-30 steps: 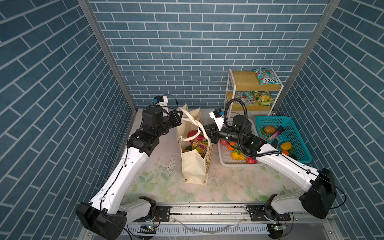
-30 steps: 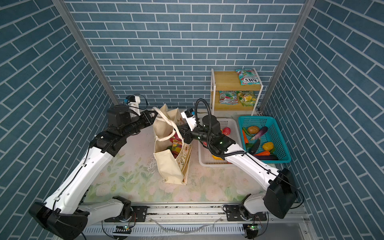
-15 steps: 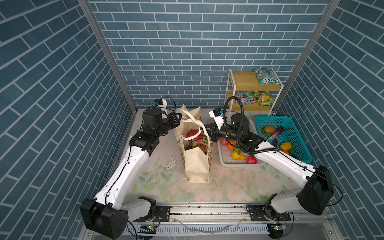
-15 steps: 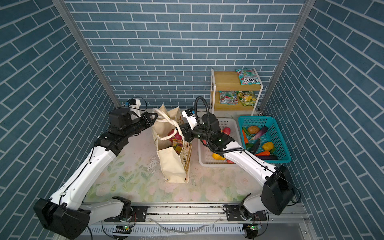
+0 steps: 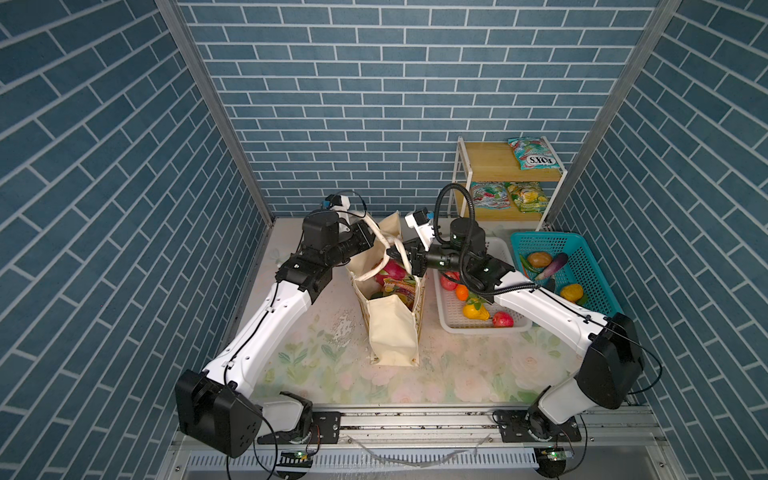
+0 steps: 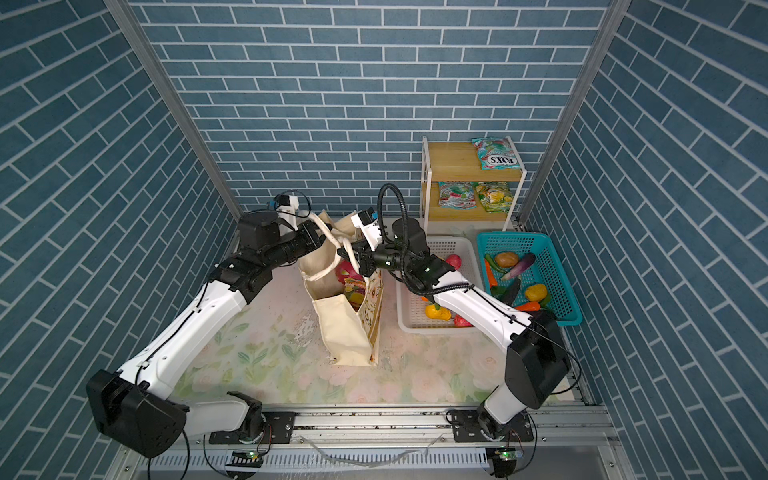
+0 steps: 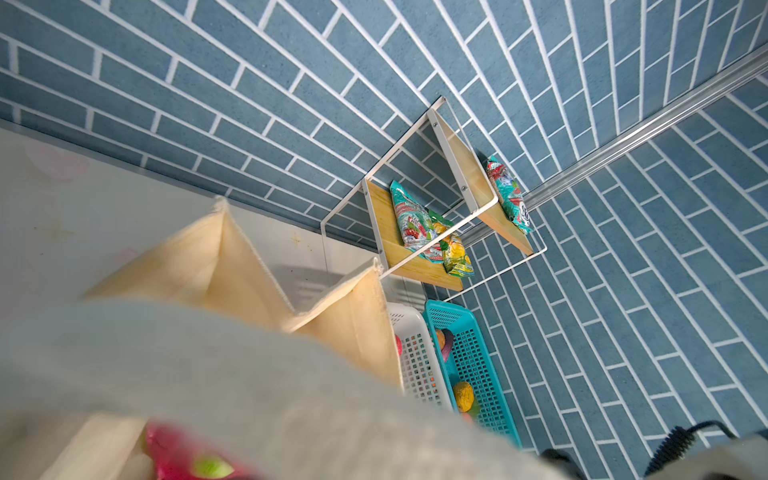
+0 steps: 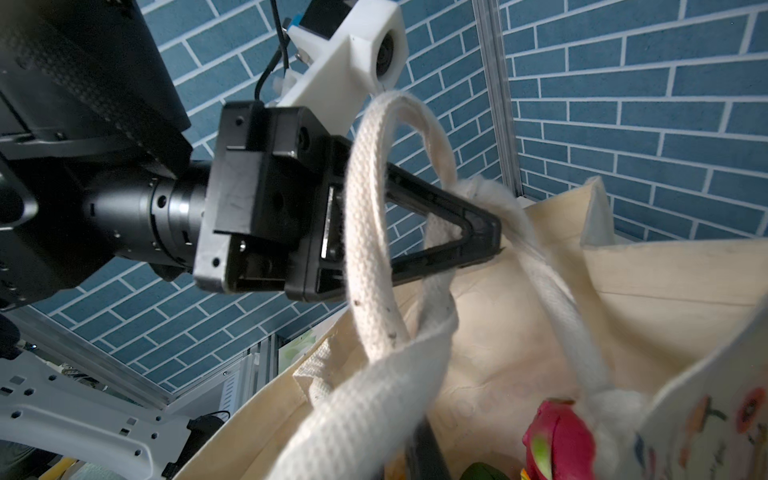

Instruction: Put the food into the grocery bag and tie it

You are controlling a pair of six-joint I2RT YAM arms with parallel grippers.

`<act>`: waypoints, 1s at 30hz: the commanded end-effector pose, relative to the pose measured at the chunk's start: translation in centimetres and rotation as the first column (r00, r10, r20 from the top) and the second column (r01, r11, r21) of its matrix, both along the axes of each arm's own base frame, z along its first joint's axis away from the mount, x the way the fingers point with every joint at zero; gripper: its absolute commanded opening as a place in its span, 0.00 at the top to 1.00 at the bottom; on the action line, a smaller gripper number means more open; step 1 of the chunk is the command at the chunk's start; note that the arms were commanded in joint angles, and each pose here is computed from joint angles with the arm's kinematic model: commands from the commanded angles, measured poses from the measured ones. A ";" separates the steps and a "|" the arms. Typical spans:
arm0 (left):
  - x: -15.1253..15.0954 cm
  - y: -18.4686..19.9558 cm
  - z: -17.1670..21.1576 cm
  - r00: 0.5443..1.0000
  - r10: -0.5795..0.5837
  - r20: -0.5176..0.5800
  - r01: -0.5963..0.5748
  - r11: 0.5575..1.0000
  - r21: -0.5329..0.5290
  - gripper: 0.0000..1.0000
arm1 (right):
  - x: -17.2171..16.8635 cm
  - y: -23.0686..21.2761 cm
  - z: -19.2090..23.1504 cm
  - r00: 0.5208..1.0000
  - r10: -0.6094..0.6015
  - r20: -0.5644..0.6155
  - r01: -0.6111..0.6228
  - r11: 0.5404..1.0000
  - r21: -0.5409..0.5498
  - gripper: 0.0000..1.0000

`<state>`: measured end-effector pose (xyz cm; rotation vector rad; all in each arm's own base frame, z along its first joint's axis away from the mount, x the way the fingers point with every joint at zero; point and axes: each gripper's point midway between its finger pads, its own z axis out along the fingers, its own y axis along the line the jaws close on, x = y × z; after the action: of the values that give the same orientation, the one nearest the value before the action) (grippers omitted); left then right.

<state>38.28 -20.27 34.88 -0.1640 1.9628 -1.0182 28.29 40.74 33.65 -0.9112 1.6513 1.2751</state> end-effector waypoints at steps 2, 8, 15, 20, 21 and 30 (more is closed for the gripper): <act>-0.3 -1.9 1.4 0.998 -0.053 0.029 0.054 0.998 -0.020 1.00 | -1.0 1.5 1.1 0.998 0.062 -0.006 -0.062 0.997 0.040 0.87; -0.1 -2.7 1.1 0.998 -0.057 0.023 0.058 0.998 -0.026 1.00 | -1.1 2.5 1.3 0.997 0.082 -0.016 -0.080 0.994 0.067 0.80; -0.2 -2.9 0.9 0.998 -0.058 0.023 0.058 0.998 -0.027 1.00 | -0.7 3.1 2.0 0.996 0.087 -0.036 -0.082 0.989 0.123 0.65; -0.4 -2.9 0.8 0.998 -0.062 0.021 0.062 0.998 -0.019 1.00 | -0.1 3.2 2.4 0.998 0.058 -0.039 -0.052 0.989 0.137 0.63; -0.6 -2.8 0.7 0.998 -0.061 0.020 0.061 0.998 -0.016 1.00 | -0.1 3.1 2.5 0.998 0.052 -0.036 -0.046 0.989 0.139 0.63; -1.2 -2.0 0.8 0.999 -0.045 0.028 0.044 0.999 0.021 1.00 | 0.9 1.8 2.6 0.999 -0.050 -0.018 0.052 0.992 0.111 0.83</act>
<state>38.24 -22.05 35.69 -0.1363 1.9365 -1.0344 29.05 43.26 33.48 -0.8277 1.6535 1.3777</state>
